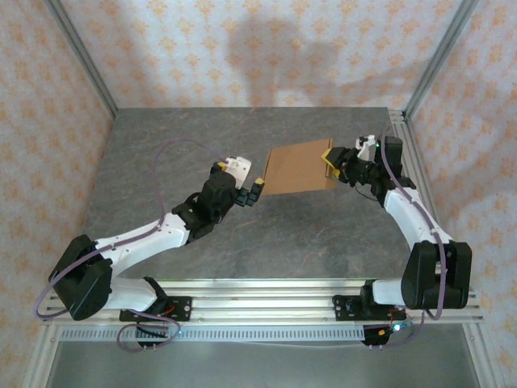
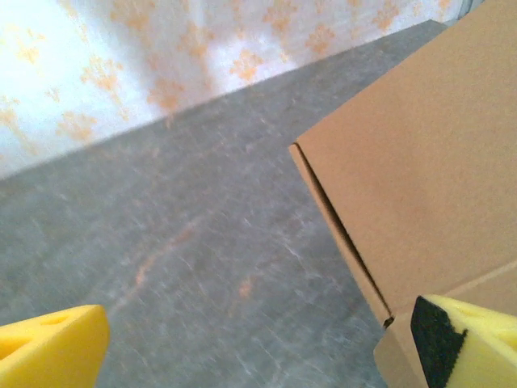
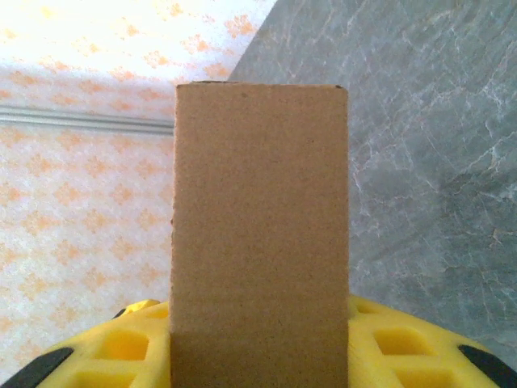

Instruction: Fold the paper box

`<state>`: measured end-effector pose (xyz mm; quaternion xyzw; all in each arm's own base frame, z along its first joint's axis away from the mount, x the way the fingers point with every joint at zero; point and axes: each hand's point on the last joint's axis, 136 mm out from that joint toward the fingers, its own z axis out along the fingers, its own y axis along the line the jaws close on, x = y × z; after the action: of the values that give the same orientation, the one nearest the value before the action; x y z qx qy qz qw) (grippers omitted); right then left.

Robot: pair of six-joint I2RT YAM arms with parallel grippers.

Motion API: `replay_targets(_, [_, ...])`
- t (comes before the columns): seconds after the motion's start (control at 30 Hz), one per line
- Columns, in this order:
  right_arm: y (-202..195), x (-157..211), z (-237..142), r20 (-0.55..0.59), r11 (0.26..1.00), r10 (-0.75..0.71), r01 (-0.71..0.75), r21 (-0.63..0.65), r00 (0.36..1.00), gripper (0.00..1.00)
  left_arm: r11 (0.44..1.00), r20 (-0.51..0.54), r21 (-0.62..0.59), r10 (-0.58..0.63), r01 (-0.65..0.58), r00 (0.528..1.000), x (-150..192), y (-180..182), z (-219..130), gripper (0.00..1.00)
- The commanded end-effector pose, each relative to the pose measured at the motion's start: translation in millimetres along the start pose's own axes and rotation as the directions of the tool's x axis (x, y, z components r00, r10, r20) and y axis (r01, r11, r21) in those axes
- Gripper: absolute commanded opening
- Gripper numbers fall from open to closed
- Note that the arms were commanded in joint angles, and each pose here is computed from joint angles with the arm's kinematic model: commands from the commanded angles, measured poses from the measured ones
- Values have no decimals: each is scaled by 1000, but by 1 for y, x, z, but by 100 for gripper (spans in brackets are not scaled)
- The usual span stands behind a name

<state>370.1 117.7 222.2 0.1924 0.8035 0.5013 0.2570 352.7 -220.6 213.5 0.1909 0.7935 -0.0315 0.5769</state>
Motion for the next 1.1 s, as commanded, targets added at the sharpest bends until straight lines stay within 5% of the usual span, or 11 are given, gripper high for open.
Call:
replay_targets(0.0, [18,-8,-10,51,999,-6,8,-40,999,36,987,119,-102,137,-125,983,-23,8,-8,100])
replay_targets(0.33, [25,-10,-14,62,999,25,-22,-50,998,34,915,137,-119,401,-387,906,-24,-32,-3,100])
replay_targets(0.67, [32,-5,-15,38,996,50,-47,-80,998,34,759,109,-272,635,-591,765,-10,-66,22,100])
replay_targets(1.07, [35,-23,-21,75,998,28,-23,-63,997,33,824,165,-207,560,-527,812,-8,-71,1,100])
